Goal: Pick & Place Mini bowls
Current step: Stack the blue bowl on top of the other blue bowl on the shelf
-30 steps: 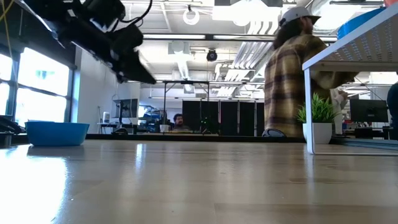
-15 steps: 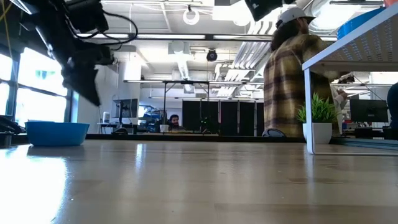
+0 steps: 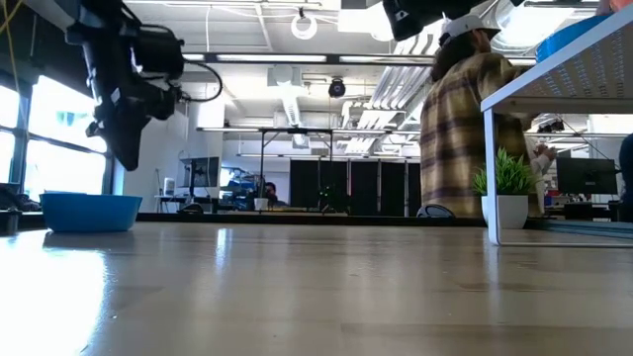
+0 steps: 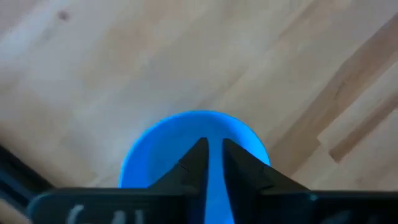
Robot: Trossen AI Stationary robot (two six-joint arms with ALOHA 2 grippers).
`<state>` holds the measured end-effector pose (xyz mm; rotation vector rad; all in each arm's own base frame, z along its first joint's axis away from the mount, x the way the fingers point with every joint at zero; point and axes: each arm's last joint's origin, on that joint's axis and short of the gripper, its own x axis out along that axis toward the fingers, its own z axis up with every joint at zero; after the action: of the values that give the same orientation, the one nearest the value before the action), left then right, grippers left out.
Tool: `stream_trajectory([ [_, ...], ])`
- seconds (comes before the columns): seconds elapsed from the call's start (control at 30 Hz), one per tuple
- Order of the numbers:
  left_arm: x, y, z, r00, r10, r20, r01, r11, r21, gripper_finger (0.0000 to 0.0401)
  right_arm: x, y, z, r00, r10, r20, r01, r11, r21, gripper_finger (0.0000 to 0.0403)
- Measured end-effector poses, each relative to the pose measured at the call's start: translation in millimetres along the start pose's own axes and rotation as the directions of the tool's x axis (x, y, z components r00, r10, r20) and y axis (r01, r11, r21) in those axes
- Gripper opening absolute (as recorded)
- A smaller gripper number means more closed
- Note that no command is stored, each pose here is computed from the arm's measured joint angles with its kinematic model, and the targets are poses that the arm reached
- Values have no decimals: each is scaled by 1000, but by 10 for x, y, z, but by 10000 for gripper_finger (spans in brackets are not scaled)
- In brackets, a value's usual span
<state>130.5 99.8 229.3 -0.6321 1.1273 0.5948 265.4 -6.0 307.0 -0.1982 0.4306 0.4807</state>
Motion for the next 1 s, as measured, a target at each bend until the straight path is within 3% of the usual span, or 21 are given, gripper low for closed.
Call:
stream_trajectory([
  [0.23, 144, 156, 175, 993, -57, -101, 54, 998, -24, 120, 0, 1, 1, 1000, 6, 3, -6, 1000, -25, 2],
  [0.33, 119, 143, 264, 991, -67, -114, 74, 995, 61, 138, 0, 3, -2, 1000, 10, 0, -10, 999, -31, 1],
  [0.5, 31, 174, 394, 983, 113, -144, -73, 964, 255, 142, 0, 4, -2, 1000, 12, 1, -12, 999, -38, 1],
  [0.6, 65, 210, 407, 965, 167, -201, -98, 945, 313, 142, 0, 4, -3, 1000, 13, 1, -13, 999, -37, 1],
  [0.73, 140, 259, 383, 940, 168, -297, -60, 939, 339, 142, 0, 8, -1, 1000, 29, 7, -28, 998, -47, 1],
  [1.0, 308, 278, 438, 921, 161, -354, -35, 941, 337, 142, 1, 15, 1, 999, 50, 14, -49, 996, -68, 1],
])
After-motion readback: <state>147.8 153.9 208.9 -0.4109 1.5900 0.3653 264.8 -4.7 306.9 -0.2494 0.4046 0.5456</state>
